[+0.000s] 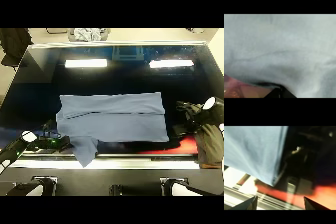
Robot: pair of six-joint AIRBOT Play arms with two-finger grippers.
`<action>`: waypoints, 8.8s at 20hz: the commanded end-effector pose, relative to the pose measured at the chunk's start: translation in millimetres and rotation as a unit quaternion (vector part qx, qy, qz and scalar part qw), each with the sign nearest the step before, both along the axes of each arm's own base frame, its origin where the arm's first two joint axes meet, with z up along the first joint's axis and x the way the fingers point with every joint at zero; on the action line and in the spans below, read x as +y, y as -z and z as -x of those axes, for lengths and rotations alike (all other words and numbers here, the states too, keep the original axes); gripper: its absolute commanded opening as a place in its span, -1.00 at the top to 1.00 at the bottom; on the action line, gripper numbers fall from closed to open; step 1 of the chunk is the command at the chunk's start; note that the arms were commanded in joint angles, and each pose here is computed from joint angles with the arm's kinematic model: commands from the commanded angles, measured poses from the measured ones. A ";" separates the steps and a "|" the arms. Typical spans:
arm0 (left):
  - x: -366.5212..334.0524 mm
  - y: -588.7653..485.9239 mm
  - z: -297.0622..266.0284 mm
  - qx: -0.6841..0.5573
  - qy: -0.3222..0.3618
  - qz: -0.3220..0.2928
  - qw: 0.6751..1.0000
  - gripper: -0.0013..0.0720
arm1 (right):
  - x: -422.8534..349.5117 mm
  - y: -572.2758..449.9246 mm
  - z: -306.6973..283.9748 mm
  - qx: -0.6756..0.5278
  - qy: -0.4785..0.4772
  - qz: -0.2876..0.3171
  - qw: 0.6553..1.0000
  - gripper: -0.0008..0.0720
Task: Fold the shirts.
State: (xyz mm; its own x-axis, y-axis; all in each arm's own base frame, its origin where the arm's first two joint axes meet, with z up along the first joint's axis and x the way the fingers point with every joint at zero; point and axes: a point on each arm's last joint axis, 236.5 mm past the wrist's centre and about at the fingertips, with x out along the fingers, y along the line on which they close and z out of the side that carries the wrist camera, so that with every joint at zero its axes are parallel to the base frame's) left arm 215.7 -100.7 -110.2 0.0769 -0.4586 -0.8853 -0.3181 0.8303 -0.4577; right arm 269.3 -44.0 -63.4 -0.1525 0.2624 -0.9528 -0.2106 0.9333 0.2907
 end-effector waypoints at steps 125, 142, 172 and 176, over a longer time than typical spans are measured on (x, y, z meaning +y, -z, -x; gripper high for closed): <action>23.0 -357.6 -210.1 -0.475 0.048 -0.013 0.879 0.87 | 229.1 13.5 -148.3 -0.082 0.072 -0.243 0.964 -0.86; 22.5 -351.2 -210.1 -0.470 0.055 -0.015 0.881 0.87 | 49.1 -172.4 -213.6 -0.320 0.128 -0.211 0.915 0.87; 21.2 -349.2 -209.1 -0.466 0.058 -0.012 0.883 0.87 | -202.8 -143.7 120.4 -0.043 0.447 0.080 0.890 0.87; 21.5 -349.2 -209.3 -0.466 0.058 -0.013 0.883 0.87 | -198.6 -95.3 143.6 -0.014 0.454 0.112 0.884 0.85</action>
